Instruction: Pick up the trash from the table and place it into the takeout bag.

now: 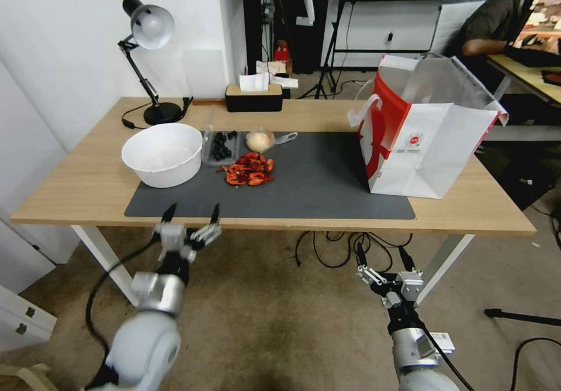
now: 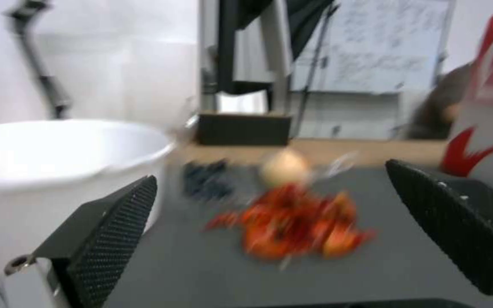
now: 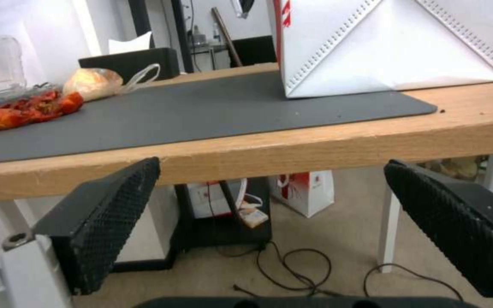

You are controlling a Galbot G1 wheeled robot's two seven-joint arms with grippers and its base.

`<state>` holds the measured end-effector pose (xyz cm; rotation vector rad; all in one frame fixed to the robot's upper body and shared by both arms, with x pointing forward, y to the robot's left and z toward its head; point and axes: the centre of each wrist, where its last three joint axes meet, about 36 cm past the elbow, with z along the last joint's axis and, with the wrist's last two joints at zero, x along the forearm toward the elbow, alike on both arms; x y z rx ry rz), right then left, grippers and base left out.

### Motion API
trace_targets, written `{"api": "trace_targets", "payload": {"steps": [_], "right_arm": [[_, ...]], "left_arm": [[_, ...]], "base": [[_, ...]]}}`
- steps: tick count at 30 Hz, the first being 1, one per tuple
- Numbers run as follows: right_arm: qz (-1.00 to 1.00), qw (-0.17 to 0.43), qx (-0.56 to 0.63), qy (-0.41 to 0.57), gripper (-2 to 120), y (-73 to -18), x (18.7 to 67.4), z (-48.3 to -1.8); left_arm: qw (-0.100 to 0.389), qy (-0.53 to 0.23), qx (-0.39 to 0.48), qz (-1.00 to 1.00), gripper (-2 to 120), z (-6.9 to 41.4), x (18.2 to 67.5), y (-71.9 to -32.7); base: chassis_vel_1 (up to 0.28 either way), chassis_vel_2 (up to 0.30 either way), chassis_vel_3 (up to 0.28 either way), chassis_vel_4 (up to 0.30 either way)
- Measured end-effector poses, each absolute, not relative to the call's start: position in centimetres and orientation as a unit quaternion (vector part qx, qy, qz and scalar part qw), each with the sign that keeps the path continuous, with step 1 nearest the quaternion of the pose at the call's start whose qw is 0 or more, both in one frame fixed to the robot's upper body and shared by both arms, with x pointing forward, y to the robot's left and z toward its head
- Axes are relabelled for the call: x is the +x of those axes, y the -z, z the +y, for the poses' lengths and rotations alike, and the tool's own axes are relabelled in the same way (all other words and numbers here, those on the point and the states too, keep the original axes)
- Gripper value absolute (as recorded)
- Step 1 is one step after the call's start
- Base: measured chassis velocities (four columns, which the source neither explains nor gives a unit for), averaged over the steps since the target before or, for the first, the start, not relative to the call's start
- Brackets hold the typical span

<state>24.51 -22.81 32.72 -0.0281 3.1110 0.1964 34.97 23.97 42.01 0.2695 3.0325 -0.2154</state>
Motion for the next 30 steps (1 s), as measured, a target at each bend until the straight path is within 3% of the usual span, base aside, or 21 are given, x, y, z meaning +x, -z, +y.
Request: {"api": "trace_targets", "payload": {"steps": [5, 10, 13, 20, 30], "right_arm": [[0.998, 0.012, -0.009, -0.063, 100, -32.7, 24.5, -22.8], [0.998, 0.012, -0.009, -0.063, 100, -32.7, 24.5, -22.8], [0.998, 0.012, -0.009, -0.063, 100, -32.7, 24.5, -22.8], [0.998, 0.012, -0.009, -0.063, 100, -32.7, 24.5, -22.8], [0.998, 0.012, -0.009, -0.063, 100, -32.7, 24.5, -22.8]], "left_arm": [[0.046, 0.13, 0.158, 0.978, 100, 23.9, 41.7, -45.3], [0.047, 0.121, 0.206, 0.97, 100, 22.5, 46.4, -47.9], [0.019, 0.111, 0.234, 0.966, 100, 19.3, 51.0, -47.8], [-0.038, 0.058, 0.217, 0.974, 100, 14.1, 58.4, -49.7], [-0.127, -0.049, 0.142, 0.981, 100, 12.3, 64.4, -50.3]], "base": [[0.0, 0.0, 0.0, 0.0], [0.0, 0.0, 0.0, 0.0], [0.0, 0.0, 0.0, 0.0], [0.0, 0.0, 0.0, 0.0], [0.0, 0.0, 0.0, 0.0]]}}
